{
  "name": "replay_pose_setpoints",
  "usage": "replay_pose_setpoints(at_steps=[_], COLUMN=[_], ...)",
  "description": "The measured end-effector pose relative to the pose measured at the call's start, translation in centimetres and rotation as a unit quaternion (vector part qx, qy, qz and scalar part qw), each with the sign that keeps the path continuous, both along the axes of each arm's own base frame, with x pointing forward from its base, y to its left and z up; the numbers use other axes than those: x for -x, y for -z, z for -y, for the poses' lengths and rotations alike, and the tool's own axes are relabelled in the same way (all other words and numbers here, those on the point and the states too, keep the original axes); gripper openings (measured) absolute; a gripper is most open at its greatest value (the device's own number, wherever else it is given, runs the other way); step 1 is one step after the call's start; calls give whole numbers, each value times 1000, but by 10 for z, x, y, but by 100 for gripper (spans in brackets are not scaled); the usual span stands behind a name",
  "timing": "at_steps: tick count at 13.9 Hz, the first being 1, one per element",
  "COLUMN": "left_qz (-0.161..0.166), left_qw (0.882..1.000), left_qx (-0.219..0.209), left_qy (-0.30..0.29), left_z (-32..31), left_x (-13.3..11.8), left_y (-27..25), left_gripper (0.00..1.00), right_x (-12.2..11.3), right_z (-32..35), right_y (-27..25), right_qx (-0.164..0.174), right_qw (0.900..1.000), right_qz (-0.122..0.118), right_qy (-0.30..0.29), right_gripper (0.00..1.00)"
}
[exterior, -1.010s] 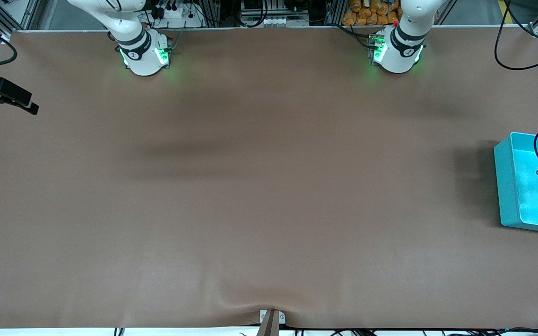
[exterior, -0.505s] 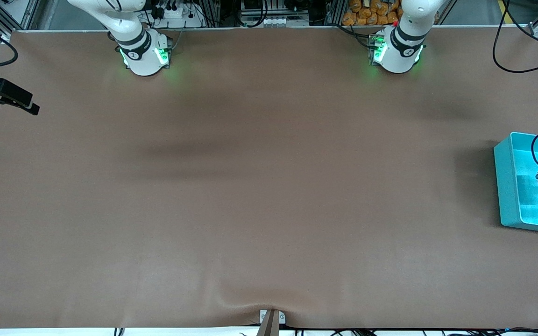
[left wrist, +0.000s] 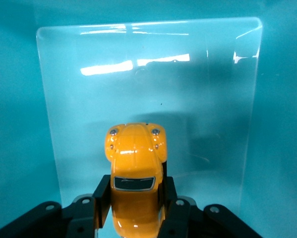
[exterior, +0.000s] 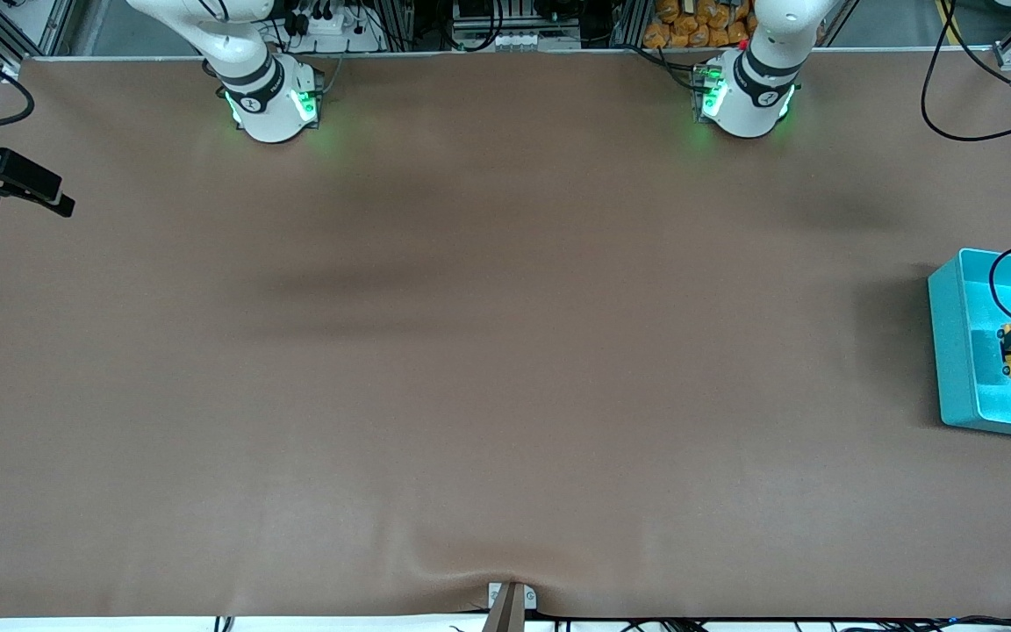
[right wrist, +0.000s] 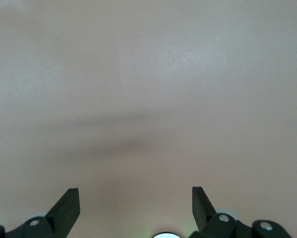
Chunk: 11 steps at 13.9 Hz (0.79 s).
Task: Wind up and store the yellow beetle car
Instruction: 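Lower the held car onto the teal bin's floor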
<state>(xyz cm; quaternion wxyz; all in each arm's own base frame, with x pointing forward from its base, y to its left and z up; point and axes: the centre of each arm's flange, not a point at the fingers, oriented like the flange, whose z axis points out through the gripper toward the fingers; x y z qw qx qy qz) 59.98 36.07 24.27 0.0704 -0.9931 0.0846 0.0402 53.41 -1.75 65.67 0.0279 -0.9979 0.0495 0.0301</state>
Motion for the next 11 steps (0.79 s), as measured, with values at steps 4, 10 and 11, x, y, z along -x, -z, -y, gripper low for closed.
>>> replay_pose_setpoints(at_steps=[4, 10, 11], left_qz=[-3, -15, -16], left_qw=[1000, 1000, 1000], left_qx=[2, 11, 13], left_qy=[16, 22, 21], left_z=[-2, -11, -12], left_x=[1, 11, 12], left_y=[2, 17, 19], left_gripper=[46, 46, 46], right_x=[0, 0, 0], right_z=[0, 0, 0], right_y=[0, 0, 0], right_qx=[0, 0, 0], right_qw=[1000, 1000, 1000], right_qz=[0, 0, 0], right_qy=[0, 0, 0], right_gripper=[100, 100, 100])
